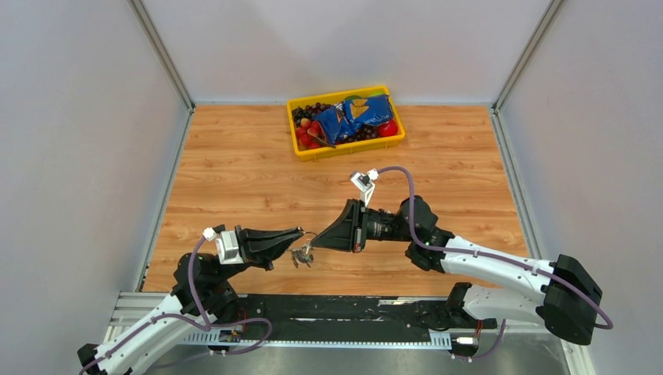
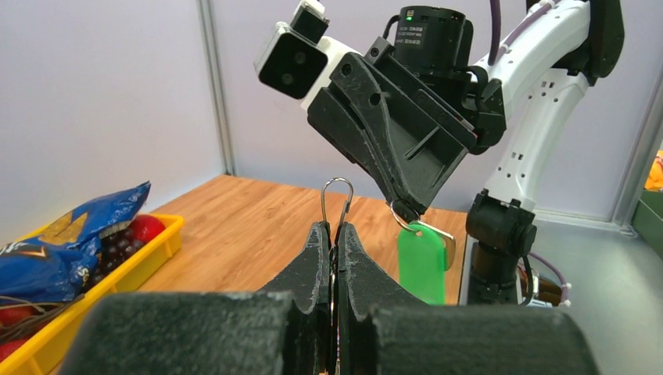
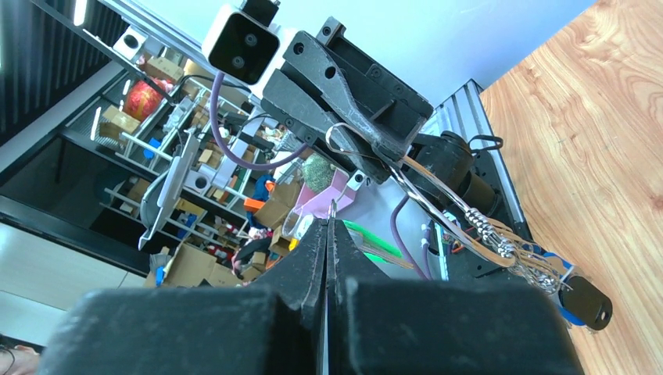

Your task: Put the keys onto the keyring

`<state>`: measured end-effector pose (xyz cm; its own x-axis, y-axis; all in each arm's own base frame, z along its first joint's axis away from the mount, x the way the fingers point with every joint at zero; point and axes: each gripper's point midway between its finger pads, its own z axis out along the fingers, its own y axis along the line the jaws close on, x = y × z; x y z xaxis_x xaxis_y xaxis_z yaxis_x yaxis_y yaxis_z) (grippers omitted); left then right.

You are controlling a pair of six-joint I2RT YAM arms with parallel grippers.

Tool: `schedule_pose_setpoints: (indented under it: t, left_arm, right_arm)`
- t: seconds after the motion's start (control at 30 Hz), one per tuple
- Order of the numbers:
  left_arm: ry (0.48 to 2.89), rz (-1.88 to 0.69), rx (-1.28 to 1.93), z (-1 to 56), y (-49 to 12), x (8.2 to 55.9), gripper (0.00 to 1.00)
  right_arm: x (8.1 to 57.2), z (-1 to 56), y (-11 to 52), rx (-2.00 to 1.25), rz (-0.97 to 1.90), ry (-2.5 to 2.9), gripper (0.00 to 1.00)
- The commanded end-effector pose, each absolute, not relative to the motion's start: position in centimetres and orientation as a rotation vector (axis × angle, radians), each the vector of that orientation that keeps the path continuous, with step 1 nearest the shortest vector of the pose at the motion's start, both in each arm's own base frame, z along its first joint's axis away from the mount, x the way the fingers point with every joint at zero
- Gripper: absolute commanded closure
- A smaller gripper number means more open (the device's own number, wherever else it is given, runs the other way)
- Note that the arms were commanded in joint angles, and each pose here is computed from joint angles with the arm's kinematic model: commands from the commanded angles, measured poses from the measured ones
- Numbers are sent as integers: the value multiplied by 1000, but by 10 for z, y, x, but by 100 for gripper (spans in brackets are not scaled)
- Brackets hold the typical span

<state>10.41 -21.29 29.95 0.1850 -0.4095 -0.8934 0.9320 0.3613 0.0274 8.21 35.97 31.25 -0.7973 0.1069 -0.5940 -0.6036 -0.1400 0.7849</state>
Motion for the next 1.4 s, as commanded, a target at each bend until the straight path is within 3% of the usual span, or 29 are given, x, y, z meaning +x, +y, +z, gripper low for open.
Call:
schedule_pose_setpoints:
  t: [0.0,1.37]
  left_arm:
    - [883,-1021,633,315,-205,106,99]
    - [903,-758,326,304,-162,158,99]
  right_arm:
    - [85,350,361,-514,2044,1523,100]
    - [137,341,403,-160,2164,1517,100]
